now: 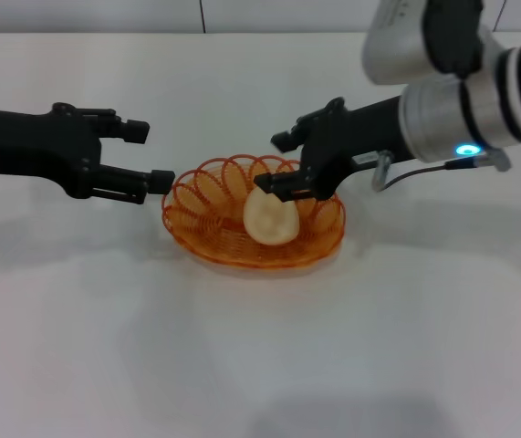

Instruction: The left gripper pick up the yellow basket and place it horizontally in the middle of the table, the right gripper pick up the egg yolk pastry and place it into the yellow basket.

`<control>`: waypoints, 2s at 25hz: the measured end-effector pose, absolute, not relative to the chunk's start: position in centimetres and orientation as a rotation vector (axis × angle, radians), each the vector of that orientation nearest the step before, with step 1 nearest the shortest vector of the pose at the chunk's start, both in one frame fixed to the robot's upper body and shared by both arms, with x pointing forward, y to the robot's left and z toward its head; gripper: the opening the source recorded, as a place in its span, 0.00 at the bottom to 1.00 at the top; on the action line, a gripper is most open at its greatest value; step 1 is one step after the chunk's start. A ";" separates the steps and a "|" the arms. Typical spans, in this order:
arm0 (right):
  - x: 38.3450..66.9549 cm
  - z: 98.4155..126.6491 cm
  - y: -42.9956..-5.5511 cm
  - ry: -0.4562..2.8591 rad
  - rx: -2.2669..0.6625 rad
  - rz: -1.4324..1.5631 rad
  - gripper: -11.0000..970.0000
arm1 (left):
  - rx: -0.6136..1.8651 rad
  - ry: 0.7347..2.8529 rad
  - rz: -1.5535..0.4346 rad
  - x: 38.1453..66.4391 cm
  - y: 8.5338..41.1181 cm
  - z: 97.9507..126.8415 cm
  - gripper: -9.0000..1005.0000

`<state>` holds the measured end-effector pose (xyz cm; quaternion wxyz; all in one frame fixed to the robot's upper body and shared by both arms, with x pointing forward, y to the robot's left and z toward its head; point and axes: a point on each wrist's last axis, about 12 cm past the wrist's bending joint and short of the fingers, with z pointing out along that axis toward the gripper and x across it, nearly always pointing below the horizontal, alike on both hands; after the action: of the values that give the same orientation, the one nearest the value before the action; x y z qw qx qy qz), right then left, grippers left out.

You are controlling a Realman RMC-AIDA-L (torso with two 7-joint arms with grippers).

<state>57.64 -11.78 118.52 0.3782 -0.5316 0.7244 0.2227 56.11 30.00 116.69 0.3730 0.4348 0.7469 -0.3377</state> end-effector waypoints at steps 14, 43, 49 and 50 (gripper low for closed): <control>54.3 117.8 -17.7 1.890 -1.229 0.553 0.83 | 1.027 1.894 -0.884 54.9 31.8 116.2 0.76; 53.5 117.7 -18.7 1.810 -1.283 0.649 0.84 | 1.196 1.762 -0.974 53.5 30.2 115.9 0.89; 53.4 117.6 -18.7 1.812 -1.281 0.650 0.84 | 1.202 1.757 -0.978 53.5 30.1 116.0 0.89; 53.4 117.6 -18.7 1.812 -1.282 0.650 0.84 | 1.202 1.758 -0.977 53.5 30.1 116.0 0.89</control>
<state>53.43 -18.70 117.62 0.4024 -0.5073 0.7173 0.2574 53.46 30.12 115.98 0.3888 0.4727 0.6911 -0.3843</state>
